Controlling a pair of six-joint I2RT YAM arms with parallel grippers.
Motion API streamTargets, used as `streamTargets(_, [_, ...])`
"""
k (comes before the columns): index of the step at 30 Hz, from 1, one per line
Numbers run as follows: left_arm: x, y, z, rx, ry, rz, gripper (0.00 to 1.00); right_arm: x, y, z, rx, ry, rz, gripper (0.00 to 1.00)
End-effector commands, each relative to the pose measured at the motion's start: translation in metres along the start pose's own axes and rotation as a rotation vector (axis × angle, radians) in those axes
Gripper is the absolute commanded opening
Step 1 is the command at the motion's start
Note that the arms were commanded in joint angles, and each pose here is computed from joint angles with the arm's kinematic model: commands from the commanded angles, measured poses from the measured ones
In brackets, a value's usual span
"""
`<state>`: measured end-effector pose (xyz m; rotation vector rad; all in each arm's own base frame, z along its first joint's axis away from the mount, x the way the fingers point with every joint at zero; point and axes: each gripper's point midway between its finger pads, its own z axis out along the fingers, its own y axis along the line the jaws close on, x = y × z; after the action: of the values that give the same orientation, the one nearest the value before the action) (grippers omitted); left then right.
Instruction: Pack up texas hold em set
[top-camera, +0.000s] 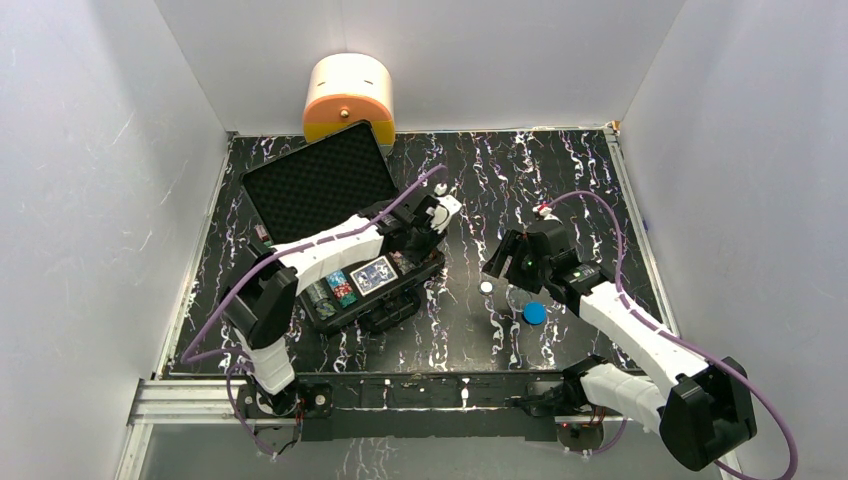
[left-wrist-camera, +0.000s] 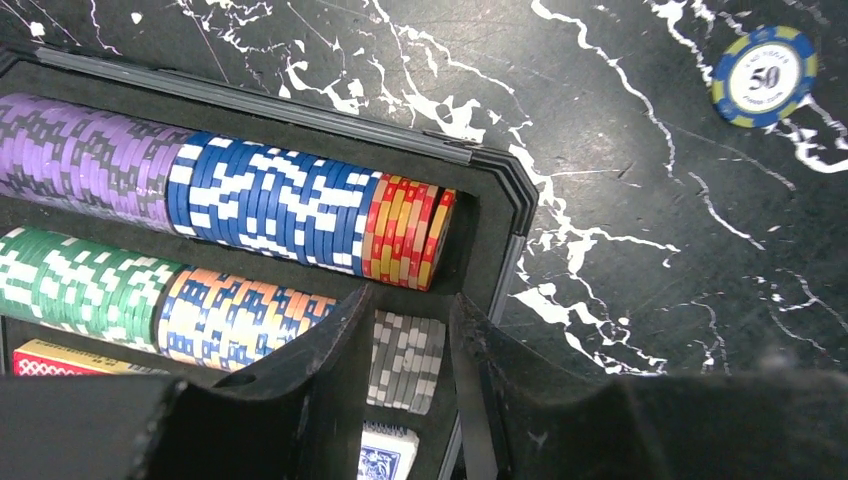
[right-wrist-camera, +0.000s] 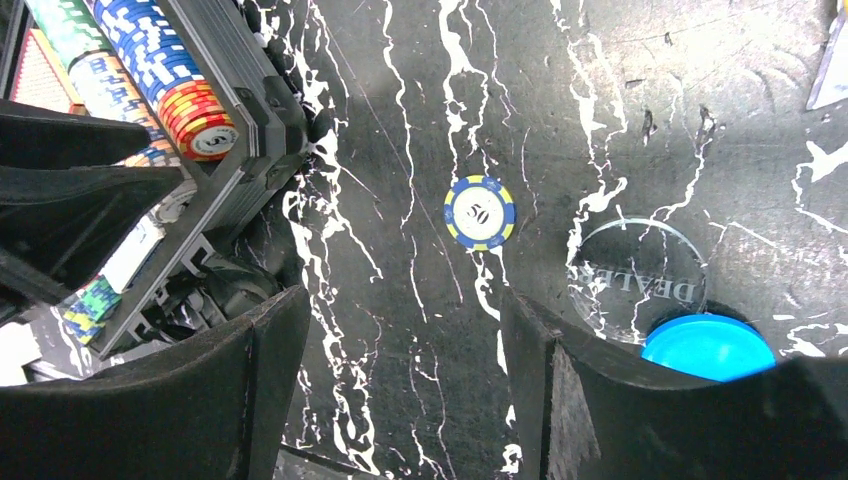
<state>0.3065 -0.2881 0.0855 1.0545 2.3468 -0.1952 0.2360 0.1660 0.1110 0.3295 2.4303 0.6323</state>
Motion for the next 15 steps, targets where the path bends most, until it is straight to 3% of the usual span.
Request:
streamTargets(1, [-0.045,-0.001,-0.053,0.026,-0.18,-0.054,0.36,-0.01,0.001,0.0,0.006,-0.031,-0.07,0.77])
streamTargets(12, [-0.034,0.016,-0.115,-0.073,-0.376,-0.301,0.51,-0.007,-0.022,0.033,0.194,0.108,-0.222,0.74])
streamTargets(15, [-0.026,0.025,-0.133,-0.119,-0.432,-0.379,0.59,-0.004,-0.019,0.038,0.216,0.126,-0.252,0.73])
